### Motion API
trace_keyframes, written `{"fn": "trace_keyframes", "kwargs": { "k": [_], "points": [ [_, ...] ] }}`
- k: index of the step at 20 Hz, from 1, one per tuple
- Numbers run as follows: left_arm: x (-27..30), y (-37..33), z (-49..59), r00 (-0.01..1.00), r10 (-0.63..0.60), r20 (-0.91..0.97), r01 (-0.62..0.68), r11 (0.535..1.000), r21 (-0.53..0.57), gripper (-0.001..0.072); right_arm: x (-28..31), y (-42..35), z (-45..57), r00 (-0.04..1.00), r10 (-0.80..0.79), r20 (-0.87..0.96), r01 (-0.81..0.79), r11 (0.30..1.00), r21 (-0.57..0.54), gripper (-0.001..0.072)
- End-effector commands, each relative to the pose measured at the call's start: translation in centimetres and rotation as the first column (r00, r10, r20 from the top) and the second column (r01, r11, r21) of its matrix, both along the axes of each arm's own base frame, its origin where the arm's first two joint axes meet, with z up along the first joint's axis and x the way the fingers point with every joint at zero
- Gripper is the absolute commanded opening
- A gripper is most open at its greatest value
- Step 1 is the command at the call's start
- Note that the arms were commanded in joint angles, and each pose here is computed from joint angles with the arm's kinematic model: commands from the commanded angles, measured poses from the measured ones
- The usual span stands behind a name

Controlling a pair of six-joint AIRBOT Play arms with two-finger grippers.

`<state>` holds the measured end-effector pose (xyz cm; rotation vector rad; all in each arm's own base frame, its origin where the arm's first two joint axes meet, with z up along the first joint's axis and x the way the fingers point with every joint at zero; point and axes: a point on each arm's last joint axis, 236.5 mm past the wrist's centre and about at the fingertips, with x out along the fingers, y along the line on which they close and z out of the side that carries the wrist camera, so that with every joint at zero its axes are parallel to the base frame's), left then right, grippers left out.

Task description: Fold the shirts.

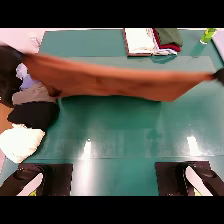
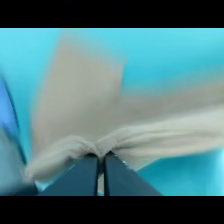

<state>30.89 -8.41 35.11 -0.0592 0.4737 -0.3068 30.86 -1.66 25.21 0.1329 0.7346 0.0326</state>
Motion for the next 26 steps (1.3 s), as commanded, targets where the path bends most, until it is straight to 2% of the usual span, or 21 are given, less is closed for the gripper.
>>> {"fn": "trace_keyframes", "kwargs": {
  "k": [1, 4, 7, 9, 12, 16, 18, 21, 23, 26],
  "points": [
    [-7.4, 1.3, 13.4, 0.937, 0.024, 0.347, -0.013, 0.999, -0.034, 0.0026, -4.4, 0.9, 13.4, 0.946, 0.003, 0.325, 0.026, 0.996, -0.085, 0.0016],
    [-11.5, 1.8, 19.3, 0.858, 0.039, 0.512, -0.007, 0.998, -0.063, 0.0026, -7.2, 1.7, 18.9, 0.899, 0.018, 0.438, 0.036, 0.993, -0.114, 0.0016],
    [-13.4, 2.2, 22.8, 0.784, 0.059, 0.619, -0.001, 0.995, -0.095, 0.0025, -8.1, 1.2, 21.7, 0.888, 0.009, 0.460, 0.064, 0.988, -0.142, 0.0016],
    [-12.2, 2.0, 21.8, 0.810, 0.052, 0.584, -0.004, 0.996, -0.084, 0.0025, -7.9, -0.4, 22.3, 0.891, -0.040, 0.452, 0.124, 0.980, -0.157, 0.0015],
    [-5.9, 1.1, 15.5, 0.931, 0.020, 0.365, -0.009, 0.999, -0.032, 0.0026, -5.0, -1.5, 20.2, 0.924, -0.059, 0.378, 0.125, 0.980, -0.152, 0.0015],
    [5.4, -0.5, 0.6, 0.999, 0.001, -0.048, 0.000, 1.000, 0.011, 0.0026, 2.0, -2.9, 8.4, 0.997, -0.058, 0.044, 0.062, 0.994, -0.093, 0.0015],
    [9.5, -1.4, -8.6, 0.961, -0.008, -0.275, 0.015, 1.000, 0.021, 0.0027, 5.2, -3.7, 0.7, 0.987, -0.047, -0.152, 0.039, 0.997, -0.061, 0.0015],
    [13.2, -1.5, -22.2, 0.835, 0.014, -0.549, 0.021, 0.998, 0.057, 0.0027, 9.0, -4.6, -11.1, 0.921, -0.029, -0.388, 0.029, 1.000, -0.007, 0.0015],
    [15.5, -1.7, -28.4, 0.782, 0.015, -0.623, 0.040, 0.996, 0.074, 0.0027, 10.9, -4.4, -17.8, 0.871, 0.009, -0.491, -0.003, 1.000, 0.011, 0.0015],
    [18.5, -1.7, -32.9, 0.778, 0.034, -0.628, 0.017, 0.997, 0.075, 0.0027, 14.2, -3.9, -22.8, 0.848, 0.027, -0.529, -0.016, 1.000, 0.025, 0.0015]
  ]
}}
